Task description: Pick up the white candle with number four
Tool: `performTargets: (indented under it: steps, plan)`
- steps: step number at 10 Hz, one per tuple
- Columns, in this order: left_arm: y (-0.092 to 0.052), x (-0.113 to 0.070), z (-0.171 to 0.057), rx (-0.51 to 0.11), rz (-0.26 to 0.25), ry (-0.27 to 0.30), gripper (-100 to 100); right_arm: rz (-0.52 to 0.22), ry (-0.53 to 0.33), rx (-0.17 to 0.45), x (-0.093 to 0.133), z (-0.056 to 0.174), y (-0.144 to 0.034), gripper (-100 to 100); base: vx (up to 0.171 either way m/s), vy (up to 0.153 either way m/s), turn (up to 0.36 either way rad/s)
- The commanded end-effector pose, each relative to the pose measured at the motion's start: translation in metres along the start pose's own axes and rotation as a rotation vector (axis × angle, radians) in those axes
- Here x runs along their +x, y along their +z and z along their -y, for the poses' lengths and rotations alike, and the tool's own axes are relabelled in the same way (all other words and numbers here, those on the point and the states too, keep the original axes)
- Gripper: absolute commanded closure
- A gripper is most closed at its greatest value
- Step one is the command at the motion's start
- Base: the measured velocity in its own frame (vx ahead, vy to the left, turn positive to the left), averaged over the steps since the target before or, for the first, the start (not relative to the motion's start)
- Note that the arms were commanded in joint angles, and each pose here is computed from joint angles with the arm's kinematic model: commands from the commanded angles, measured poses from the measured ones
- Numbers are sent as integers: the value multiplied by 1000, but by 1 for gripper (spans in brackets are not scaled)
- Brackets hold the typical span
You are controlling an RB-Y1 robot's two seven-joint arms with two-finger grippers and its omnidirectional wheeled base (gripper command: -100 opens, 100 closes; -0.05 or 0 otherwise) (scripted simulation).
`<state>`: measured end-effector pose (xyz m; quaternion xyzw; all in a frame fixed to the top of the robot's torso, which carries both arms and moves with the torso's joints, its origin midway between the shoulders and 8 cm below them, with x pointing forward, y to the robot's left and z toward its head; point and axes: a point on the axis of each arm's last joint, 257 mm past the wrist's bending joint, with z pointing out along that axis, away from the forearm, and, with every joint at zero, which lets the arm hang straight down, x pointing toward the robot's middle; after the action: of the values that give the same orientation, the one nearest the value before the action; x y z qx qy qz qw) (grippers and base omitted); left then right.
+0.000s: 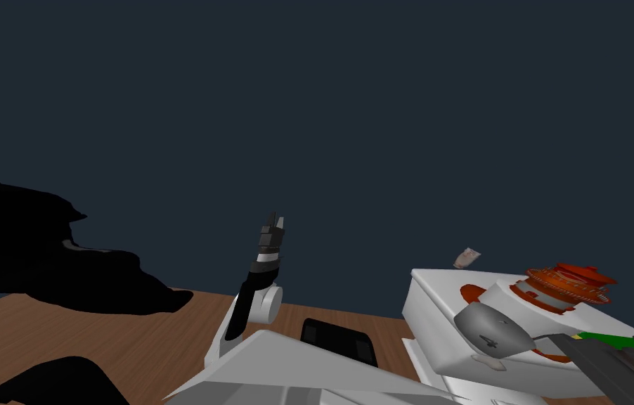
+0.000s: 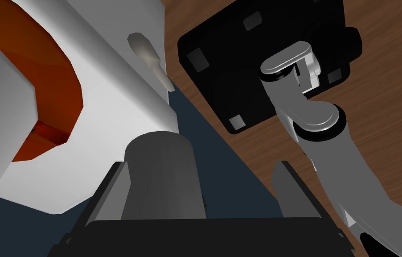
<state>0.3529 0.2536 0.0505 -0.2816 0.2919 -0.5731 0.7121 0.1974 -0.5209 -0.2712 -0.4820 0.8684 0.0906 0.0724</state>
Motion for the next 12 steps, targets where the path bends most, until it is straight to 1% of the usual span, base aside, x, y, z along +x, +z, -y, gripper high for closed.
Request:
performTargets:
  steps: [1,2,4,5,6,7,8,9,10,12]
  plan:
    - [0,0,0,0,0,0,0,1,-47,-29,-7,-10,3,-100,-106,-72,42]
    - [0,0,0,0,0,0,0,0,-49,-29,-7,-10,3,-100,-82,-63,18]
    - [0,0,0,0,0,0,0,1,-47,-29,-7,-10,3,-100,-4,-19,-3]
    - [0,0,0,0,0,0,0,-8,-91,-59,-12,-19,6,-100,-38,-30,43]
    - [0,0,0,0,0,0,0,-16,-117,-76,-14,-24,6,-100,-98,-57,59]
    - [0,0,0,0,0,0,0,-16,-117,-76,-14,-24,6,-100,-82,-48,15]
    - [0,0,0,0,0,0,0,-38,-176,-108,-16,-34,8,-100,-92,-59,58]
    - [0,0,0,0,0,0,0,-38,-176,-108,-16,-34,8,-100,-79,-52,36]
    - [0,0,0,0,0,0,0,-68,-243,-139,-17,-43,8,-100,-120,-52,64]
    - [0,0,0,0,0,0,0,-104,-318,-163,-16,-48,7,-100,-124,-51,83]
